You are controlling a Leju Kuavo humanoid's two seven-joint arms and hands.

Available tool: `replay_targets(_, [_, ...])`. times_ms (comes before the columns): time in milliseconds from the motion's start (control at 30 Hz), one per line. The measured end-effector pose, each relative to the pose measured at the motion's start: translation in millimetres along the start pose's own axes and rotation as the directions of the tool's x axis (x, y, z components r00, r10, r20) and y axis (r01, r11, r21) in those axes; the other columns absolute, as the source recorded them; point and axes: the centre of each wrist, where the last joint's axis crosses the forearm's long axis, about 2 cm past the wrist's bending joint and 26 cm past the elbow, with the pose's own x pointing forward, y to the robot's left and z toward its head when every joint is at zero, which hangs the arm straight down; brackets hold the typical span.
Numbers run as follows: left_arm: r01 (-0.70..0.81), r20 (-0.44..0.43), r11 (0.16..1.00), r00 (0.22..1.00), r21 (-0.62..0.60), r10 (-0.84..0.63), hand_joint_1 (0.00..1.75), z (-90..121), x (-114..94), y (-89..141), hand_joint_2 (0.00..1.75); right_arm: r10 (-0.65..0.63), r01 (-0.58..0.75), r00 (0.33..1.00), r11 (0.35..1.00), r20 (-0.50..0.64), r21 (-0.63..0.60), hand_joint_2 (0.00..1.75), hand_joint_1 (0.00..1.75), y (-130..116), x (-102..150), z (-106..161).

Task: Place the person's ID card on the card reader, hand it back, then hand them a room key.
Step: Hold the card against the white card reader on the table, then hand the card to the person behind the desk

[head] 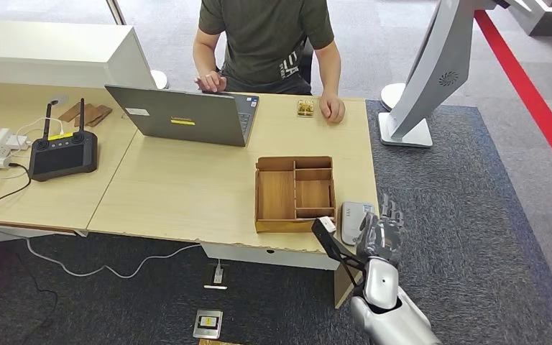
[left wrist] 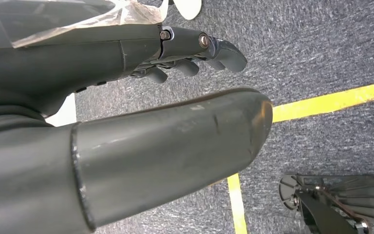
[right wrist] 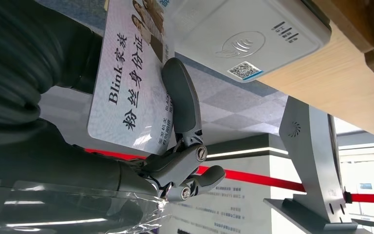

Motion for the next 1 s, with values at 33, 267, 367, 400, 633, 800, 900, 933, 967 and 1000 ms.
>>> replay_targets(33, [0.000,0.000,1.000,1.000,-0.001,0.000,0.00,0.0,0.0,0.0,0.00,0.001,-0.001,1.000,1.000,0.000,0.000,1.75,1.75,0.3,-0.5,0.2])
replay_targets(267, [0.000,0.000,1.000,1.000,-0.004,0.000,0.00,0.0,-0.1,-0.1,0.00,-0.037,0.038,0.999,0.998,0.032,-0.057,1.75,1.75,-4.3,1.5,1.2])
replay_targets(367, [0.000,0.000,1.000,1.000,-0.004,0.000,0.00,0.0,-0.1,-0.1,0.00,-0.064,0.072,0.995,0.990,0.074,-0.122,1.75,1.75,-17.4,8.5,-0.3])
replay_targets(400, [0.000,0.000,1.000,1.000,-0.004,0.000,0.00,0.0,-0.2,-0.1,0.00,-0.068,0.081,0.994,0.986,0.090,-0.143,1.75,1.75,-23.0,11.6,-0.9])
replay_targets(633, [0.001,0.000,1.000,1.000,-0.005,-0.001,0.00,0.0,-0.1,-0.1,0.00,-0.091,0.135,0.979,0.959,0.181,-0.250,1.75,1.75,-56.8,29.4,-3.2])
replay_targets(800, [0.007,0.005,1.000,1.000,-0.013,-0.007,0.00,-0.2,2.2,0.1,0.00,-0.082,0.149,0.970,0.945,0.230,-0.292,1.75,1.75,-75.9,40.7,-3.6])
replay_targets(900, [0.010,0.008,1.000,1.000,-0.014,-0.010,0.00,-0.3,3.3,0.3,0.00,-0.083,0.155,0.967,0.942,0.241,-0.297,1.75,1.75,-81.3,44.0,-4.1])
replay_targets(933, [0.010,0.008,1.000,1.000,-0.014,-0.010,0.00,-0.3,3.3,0.3,0.00,-0.083,0.155,0.967,0.942,0.241,-0.297,1.75,1.75,-81.3,44.0,-4.1])
replay_targets(967, [0.010,0.008,1.000,1.000,-0.014,-0.010,0.00,-0.3,3.3,0.3,0.00,-0.083,0.155,0.967,0.942,0.241,-0.297,1.75,1.75,-81.3,44.0,-4.1])
replay_targets(1000, [0.010,0.008,1.000,1.000,-0.014,-0.010,0.00,-0.3,3.3,0.3,0.00,-0.083,0.155,0.967,0.942,0.241,-0.297,1.75,1.75,-81.5,44.2,-4.1])
